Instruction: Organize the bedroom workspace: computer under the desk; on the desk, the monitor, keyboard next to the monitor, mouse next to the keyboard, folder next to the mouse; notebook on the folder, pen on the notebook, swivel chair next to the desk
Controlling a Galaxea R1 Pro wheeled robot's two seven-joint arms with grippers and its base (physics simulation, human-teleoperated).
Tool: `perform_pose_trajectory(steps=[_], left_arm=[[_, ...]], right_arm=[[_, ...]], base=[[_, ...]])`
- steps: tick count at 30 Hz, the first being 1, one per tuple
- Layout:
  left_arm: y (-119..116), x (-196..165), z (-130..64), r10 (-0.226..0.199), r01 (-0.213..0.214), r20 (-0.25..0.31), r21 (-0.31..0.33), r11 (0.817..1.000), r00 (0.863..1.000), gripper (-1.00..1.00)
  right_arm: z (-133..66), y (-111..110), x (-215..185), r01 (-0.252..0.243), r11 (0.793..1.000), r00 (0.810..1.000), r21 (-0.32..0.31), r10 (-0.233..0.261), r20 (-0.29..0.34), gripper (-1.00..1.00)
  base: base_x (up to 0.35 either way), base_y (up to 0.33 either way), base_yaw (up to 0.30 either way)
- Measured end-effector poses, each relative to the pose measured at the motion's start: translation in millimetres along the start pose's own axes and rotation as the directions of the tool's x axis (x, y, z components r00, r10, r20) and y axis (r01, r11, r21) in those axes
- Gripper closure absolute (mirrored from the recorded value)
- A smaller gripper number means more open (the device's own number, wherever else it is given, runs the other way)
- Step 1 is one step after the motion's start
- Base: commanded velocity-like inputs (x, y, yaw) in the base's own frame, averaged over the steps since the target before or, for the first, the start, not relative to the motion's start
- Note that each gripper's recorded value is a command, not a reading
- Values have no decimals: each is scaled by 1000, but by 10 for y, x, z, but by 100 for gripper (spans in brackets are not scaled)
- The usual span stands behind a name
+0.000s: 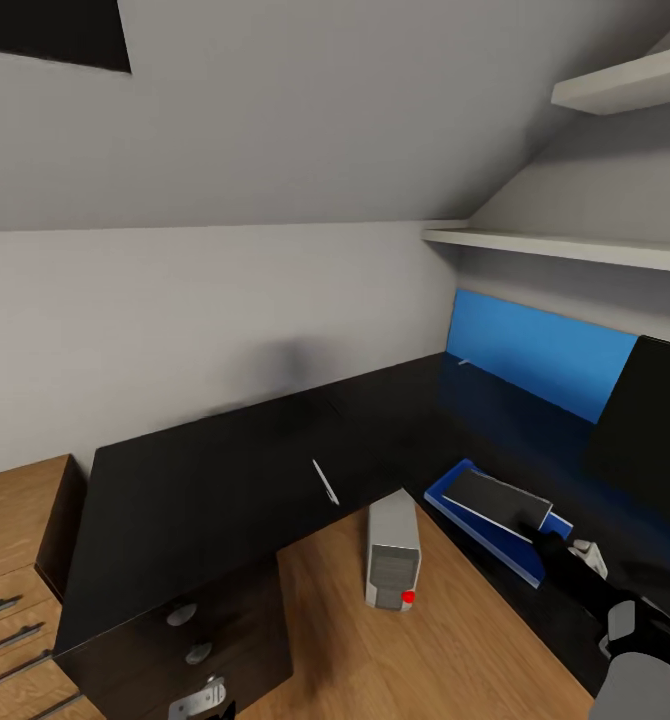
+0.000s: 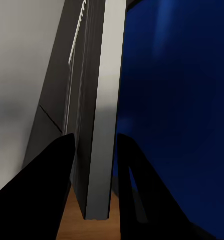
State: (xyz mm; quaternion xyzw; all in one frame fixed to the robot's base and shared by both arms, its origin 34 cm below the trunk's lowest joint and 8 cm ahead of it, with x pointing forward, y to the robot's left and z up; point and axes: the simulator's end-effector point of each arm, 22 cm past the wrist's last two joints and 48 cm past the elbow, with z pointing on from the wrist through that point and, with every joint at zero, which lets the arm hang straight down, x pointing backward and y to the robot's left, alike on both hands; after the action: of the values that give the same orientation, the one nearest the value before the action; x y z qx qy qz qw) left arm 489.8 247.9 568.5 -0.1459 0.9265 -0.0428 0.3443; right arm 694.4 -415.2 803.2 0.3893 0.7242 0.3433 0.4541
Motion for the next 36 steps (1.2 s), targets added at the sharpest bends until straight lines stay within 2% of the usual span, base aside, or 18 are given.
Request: perform_pose_trajectory(steps=[8,9,14,22,36], left_arm=[[-4,0,0,1,-1,0,2,1000,1000,-100],[-5,0,0,1,-1,0,2,1000,1000,-100],[-6,2,0,1,-1,-1,2,1000,1000,-100],[-6,3,0,1,-1,-1,2,1000,1000,-100],[-32,-116,-161,0,0,-2,-1,1000,1000,-100]], right_arm=[[2,-9,11,1,1000,1000,5,-1,-4,100],[3,-22,12,1,1000,1000,10,-1,-4,-100],[1,-91,9,-1,999,1000,42,1,-3,-100],[1,-98,6,-3,999,1000,45,3,-2,-100],[-83,68,-78,-3,999,1000,46,3,0,-100]], base=[[0,0,0],[0,0,0],[0,0,0],[0,0,0],[0,0,0]])
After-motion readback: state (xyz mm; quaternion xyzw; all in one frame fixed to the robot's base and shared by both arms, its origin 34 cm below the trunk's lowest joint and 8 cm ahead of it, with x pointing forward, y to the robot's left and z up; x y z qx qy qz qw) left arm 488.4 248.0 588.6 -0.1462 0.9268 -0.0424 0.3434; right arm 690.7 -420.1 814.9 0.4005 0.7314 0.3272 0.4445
